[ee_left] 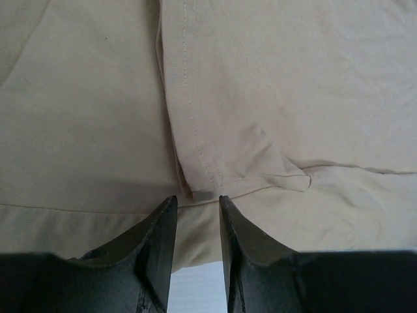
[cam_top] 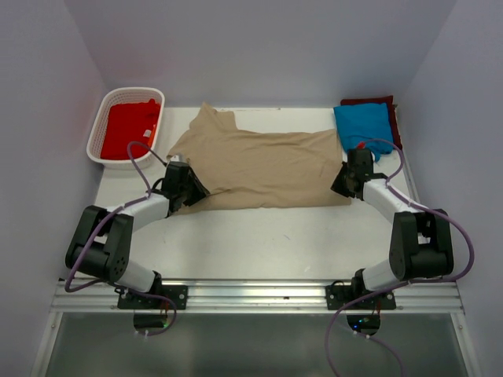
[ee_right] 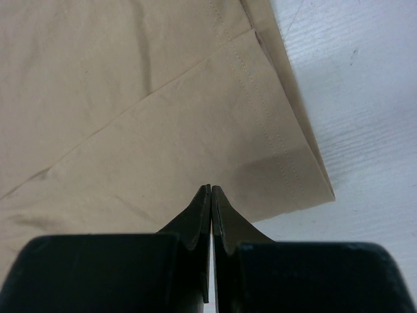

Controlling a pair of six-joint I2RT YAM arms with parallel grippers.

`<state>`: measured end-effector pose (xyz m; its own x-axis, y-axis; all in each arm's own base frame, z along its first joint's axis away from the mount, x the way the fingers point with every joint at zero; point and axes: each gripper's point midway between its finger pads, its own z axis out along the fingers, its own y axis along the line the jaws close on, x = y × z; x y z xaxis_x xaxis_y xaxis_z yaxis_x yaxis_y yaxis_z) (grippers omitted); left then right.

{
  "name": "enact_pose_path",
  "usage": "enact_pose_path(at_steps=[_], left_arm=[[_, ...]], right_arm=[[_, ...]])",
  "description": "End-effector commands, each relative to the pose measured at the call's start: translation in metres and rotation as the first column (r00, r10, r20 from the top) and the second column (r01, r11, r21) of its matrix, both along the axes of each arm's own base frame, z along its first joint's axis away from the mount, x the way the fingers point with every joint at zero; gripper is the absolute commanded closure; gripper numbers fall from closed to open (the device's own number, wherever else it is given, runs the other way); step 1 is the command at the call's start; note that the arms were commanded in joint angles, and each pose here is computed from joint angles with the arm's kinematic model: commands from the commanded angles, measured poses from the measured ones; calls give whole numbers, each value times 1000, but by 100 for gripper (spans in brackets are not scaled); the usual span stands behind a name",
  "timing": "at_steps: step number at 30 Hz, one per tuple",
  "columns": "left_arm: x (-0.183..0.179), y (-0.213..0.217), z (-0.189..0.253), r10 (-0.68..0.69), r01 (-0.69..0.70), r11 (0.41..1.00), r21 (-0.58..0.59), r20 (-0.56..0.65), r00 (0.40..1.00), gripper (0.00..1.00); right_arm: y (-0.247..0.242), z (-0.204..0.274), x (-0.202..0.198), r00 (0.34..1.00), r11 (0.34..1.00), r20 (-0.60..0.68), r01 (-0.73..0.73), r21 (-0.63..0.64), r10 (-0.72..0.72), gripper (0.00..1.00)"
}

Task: Fold and stack the t-shirts
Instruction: Fold the flattened tshirt in 1/3 of the way

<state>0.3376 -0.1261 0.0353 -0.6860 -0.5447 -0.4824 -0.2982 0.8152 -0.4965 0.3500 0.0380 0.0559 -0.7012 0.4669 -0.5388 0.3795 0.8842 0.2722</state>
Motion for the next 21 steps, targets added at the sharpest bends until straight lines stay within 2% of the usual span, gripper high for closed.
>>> enact_pose_path(at_steps=[1,8,17,21], left_arm=[[12,8,4,60,-60,998,6,46,997,64],[17,5,-13,55,-55,998,6,13,998,65],[28,1,-2,41,-40,999,-13,50,998,79],[25,2,11,37,-37,999,-13,62,997,76]], right_arm=[[0,-4,3,1000,1000,9,-18,-7,18,100],[0,0,3,1000,1000,18,-18,-9,18,100],[-2,0,3,1000,1000,18,-19,-21,19,100],[-2,-2,2,1000,1000,14,-16,-20,16,100]])
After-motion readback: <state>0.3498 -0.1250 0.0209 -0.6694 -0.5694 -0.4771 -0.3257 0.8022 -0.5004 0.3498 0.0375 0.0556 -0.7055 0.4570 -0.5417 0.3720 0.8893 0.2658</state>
